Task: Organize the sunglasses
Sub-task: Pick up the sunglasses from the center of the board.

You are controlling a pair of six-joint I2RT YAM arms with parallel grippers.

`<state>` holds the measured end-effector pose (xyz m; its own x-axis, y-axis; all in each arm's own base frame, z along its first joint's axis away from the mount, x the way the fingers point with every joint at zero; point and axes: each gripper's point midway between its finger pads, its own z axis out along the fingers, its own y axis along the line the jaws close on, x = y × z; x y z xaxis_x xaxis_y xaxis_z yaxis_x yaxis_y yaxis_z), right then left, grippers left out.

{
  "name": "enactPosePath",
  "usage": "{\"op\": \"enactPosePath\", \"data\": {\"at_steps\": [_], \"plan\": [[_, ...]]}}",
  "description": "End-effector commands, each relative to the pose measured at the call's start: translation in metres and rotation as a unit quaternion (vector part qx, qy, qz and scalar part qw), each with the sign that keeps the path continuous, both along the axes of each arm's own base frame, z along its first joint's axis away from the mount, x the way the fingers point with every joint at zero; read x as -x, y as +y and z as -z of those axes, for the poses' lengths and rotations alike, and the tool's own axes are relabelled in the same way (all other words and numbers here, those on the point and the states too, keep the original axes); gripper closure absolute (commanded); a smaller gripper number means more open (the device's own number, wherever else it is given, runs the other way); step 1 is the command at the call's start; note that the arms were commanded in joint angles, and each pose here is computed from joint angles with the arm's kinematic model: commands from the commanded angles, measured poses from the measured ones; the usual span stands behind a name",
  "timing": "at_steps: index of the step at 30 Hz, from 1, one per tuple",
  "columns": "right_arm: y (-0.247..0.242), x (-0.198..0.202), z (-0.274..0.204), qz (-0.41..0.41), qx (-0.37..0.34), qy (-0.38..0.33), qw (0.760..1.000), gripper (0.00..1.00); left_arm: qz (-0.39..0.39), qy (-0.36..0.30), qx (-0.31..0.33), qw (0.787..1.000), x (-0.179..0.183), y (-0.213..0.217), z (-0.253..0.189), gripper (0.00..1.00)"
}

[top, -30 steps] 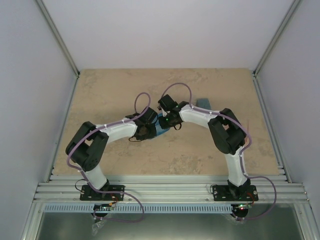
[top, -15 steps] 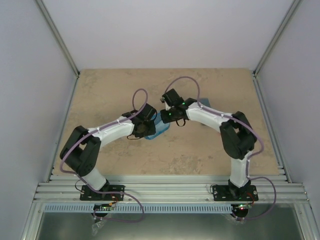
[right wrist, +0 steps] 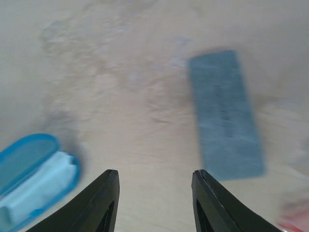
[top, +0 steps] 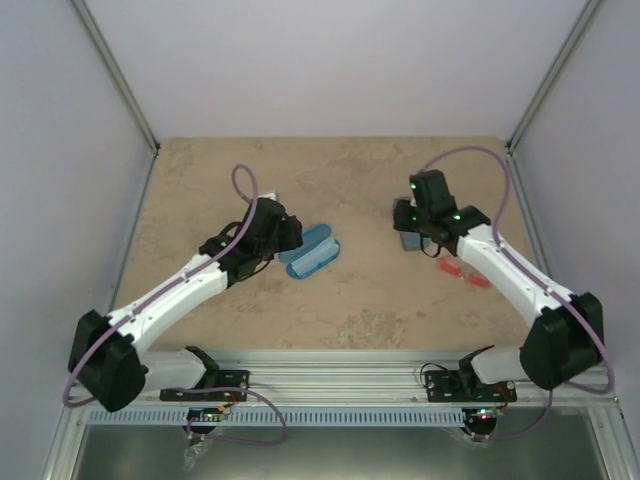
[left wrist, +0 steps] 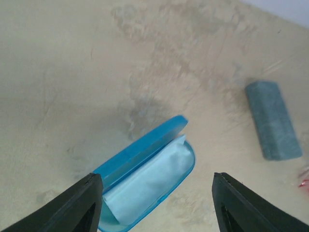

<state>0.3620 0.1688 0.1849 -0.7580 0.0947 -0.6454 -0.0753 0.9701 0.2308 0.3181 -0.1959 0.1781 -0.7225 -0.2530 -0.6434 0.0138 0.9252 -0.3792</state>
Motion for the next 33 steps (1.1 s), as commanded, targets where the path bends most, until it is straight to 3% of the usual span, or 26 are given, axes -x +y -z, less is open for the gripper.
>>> {"op": "enactPosePath", "data": {"at_steps": [1,3,5,6,14,19,21,33], "plan": [[-0.072,0.013,0.006,0.109,0.055,0.001,0.993,0.52,0.021,-0.106,-0.015,0.994,-0.007,0.008,-0.039,0.29],[-0.097,0.02,0.013,0.147,0.056,0.014,0.987,0.45,0.039,-0.141,-0.01,0.989,-0.005,0.007,-0.054,0.19],[-0.119,0.028,0.024,0.181,0.058,0.033,0.981,0.44,0.052,-0.161,-0.007,0.986,-0.003,0.005,-0.063,0.04],[-0.131,0.033,0.028,0.201,0.059,0.043,0.977,0.44,0.059,-0.168,-0.005,0.984,-0.001,0.004,-0.065,0.01],[-0.235,0.061,0.065,0.331,0.065,0.105,0.936,0.46,0.123,-0.18,0.028,0.976,0.011,-0.016,-0.067,0.01],[-0.269,0.068,0.088,0.372,0.042,0.125,0.919,0.29,0.177,-0.194,0.055,0.963,0.022,-0.032,-0.07,0.01],[-0.278,0.067,0.102,0.376,0.027,0.14,0.916,0.27,0.191,-0.194,0.054,0.961,0.024,-0.036,-0.068,0.01],[-0.282,0.061,0.158,0.323,0.033,0.234,0.916,0.46,0.18,-0.173,-0.007,0.968,0.016,-0.026,-0.046,0.01]]}}
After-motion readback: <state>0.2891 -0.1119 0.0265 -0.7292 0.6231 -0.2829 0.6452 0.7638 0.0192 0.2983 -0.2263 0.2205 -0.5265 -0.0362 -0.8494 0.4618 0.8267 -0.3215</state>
